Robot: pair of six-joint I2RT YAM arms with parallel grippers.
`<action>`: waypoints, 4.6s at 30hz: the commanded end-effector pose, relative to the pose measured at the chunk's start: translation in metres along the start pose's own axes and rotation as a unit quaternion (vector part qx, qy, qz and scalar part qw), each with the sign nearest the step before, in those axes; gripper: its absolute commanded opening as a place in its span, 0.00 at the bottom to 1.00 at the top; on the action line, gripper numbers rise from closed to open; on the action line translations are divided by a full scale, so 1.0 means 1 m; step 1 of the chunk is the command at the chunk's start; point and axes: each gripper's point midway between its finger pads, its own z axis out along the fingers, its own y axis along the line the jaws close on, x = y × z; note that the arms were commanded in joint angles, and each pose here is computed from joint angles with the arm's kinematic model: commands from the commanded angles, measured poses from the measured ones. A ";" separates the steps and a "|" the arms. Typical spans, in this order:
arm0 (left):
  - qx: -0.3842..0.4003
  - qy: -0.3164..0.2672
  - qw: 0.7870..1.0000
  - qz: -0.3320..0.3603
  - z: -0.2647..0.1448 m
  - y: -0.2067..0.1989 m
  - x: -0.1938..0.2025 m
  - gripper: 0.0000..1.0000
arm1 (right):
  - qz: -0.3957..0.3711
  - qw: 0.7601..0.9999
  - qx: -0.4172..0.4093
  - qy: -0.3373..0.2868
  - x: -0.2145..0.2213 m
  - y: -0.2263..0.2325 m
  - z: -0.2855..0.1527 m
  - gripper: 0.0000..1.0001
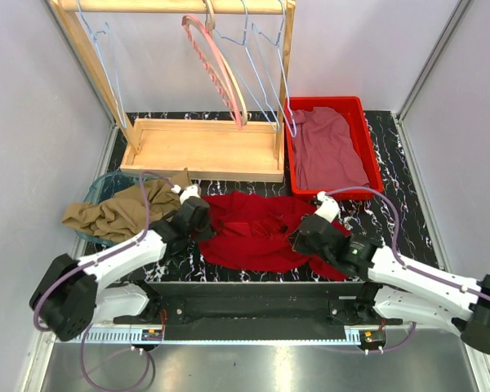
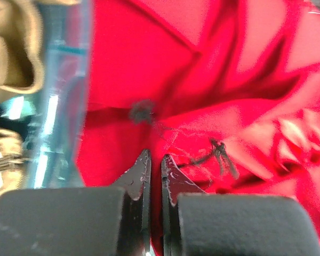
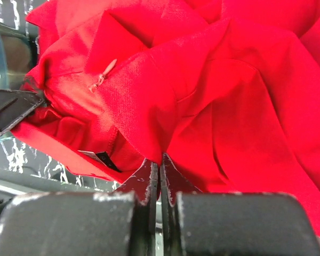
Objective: Place the skirt on the hanger
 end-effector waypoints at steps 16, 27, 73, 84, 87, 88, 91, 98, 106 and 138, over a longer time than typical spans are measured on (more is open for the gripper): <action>-0.223 -0.061 0.968 -0.096 0.000 0.110 -0.047 0.00 | -0.051 0.999 0.015 -0.009 -0.012 0.030 0.039 0.00; -0.082 -0.092 0.990 -0.062 -0.028 0.063 -0.069 0.46 | -0.066 0.997 0.023 0.033 0.013 0.012 0.042 0.00; 0.092 -0.316 0.944 0.031 -0.264 -0.062 -0.250 0.00 | -0.105 0.968 -0.038 -0.224 -0.204 0.089 -0.155 0.00; 0.107 -0.200 0.973 0.028 -0.160 -0.050 -0.176 0.00 | -0.051 0.995 0.003 -0.085 -0.089 0.031 -0.067 0.00; 0.084 -0.132 0.988 0.013 -0.103 -0.027 -0.124 0.00 | -0.046 0.997 0.052 -0.032 -0.038 -0.008 -0.029 0.00; 0.084 -0.120 0.989 0.012 -0.095 -0.026 -0.115 0.00 | -0.035 0.997 0.060 -0.026 -0.031 -0.012 -0.022 0.00; 0.070 -0.086 0.994 0.010 -0.067 -0.017 -0.089 0.00 | -0.031 0.996 0.085 -0.004 -0.010 -0.028 -0.005 0.00; 0.056 -0.060 0.996 0.030 -0.051 -0.018 -0.078 0.00 | -0.051 0.994 0.094 -0.002 -0.018 -0.017 -0.004 0.33; 0.064 -0.071 0.995 0.043 -0.060 -0.035 -0.095 0.00 | -0.102 0.985 0.015 -0.137 -0.136 0.059 -0.080 0.75; 0.068 -0.052 0.992 0.092 -0.058 -0.053 -0.079 0.00 | -0.235 0.922 -0.055 -0.303 -0.397 0.211 0.005 0.62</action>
